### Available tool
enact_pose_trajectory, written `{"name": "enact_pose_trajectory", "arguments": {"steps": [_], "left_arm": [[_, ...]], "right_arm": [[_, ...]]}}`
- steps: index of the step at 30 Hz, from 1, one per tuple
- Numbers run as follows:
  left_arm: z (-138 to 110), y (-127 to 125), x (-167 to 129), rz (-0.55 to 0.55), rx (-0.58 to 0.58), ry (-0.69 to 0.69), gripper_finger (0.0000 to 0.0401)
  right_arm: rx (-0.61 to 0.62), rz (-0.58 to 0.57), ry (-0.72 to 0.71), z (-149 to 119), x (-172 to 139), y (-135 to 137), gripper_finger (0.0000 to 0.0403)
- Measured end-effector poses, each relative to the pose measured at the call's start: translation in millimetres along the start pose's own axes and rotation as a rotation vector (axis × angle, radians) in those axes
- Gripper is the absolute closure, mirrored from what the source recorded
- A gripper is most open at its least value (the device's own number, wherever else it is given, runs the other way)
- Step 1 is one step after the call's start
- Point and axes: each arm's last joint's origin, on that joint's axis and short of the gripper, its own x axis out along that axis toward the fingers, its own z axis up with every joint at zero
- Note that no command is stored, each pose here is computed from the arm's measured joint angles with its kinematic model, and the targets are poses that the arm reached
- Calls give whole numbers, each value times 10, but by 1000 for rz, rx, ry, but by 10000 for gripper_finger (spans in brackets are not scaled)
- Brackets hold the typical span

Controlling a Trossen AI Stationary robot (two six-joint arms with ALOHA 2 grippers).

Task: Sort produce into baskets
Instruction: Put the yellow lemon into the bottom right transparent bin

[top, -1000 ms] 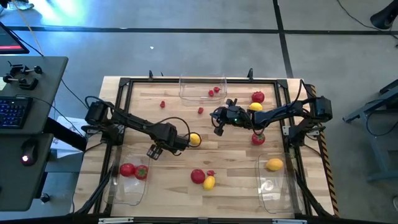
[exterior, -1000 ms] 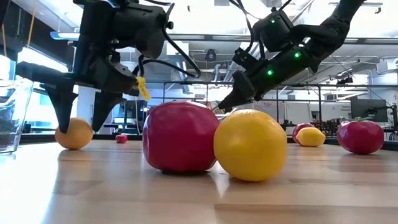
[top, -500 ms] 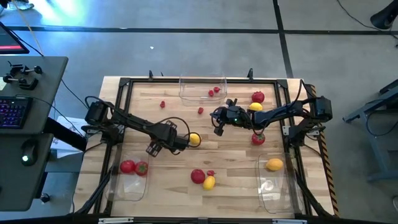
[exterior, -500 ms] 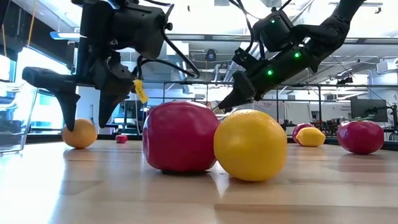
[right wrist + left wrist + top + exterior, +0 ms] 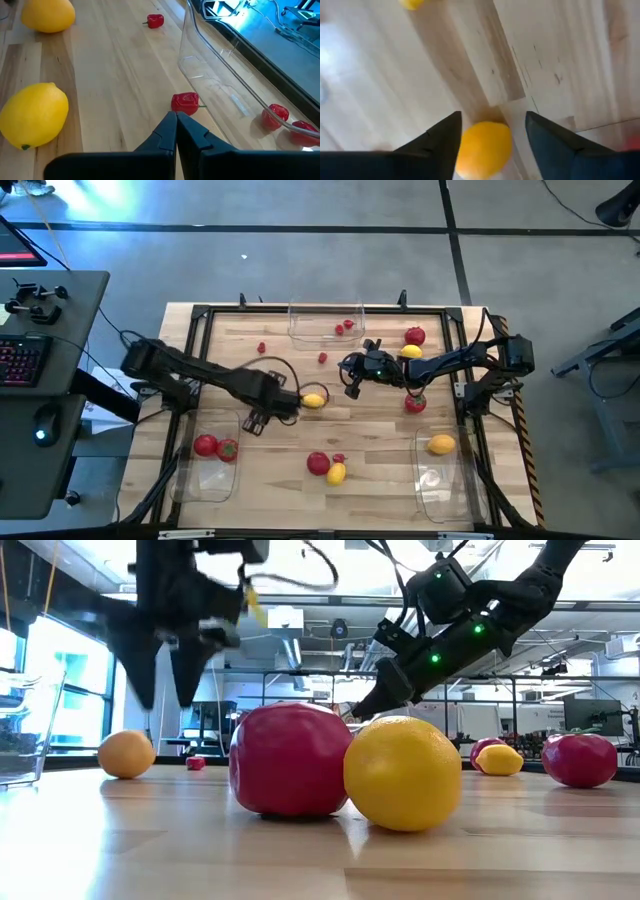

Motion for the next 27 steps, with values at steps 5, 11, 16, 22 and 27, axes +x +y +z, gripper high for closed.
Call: {"name": "enact_pose_trajectory", "arguments": {"steps": [5, 11, 16, 22, 27], "left_arm": [[-369, 170, -347, 0, -178, -31, 269], [-816, 405, -277, -32, -330, 25, 364], [-984, 509, -61, -115, -332, 86, 394], [-952, 543, 173, -213, -302, 131, 400], [-858, 562, 341, -253, -278, 146, 400]], "right_arm": [[14, 21, -24, 23, 0, 5, 403], [48, 150, -42, 41, -26, 116, 403], [42, 172, -61, 60, -47, 182, 403], [44, 174, -75, 74, -51, 192, 403], [43, 174, -70, 69, -51, 192, 403]]}}
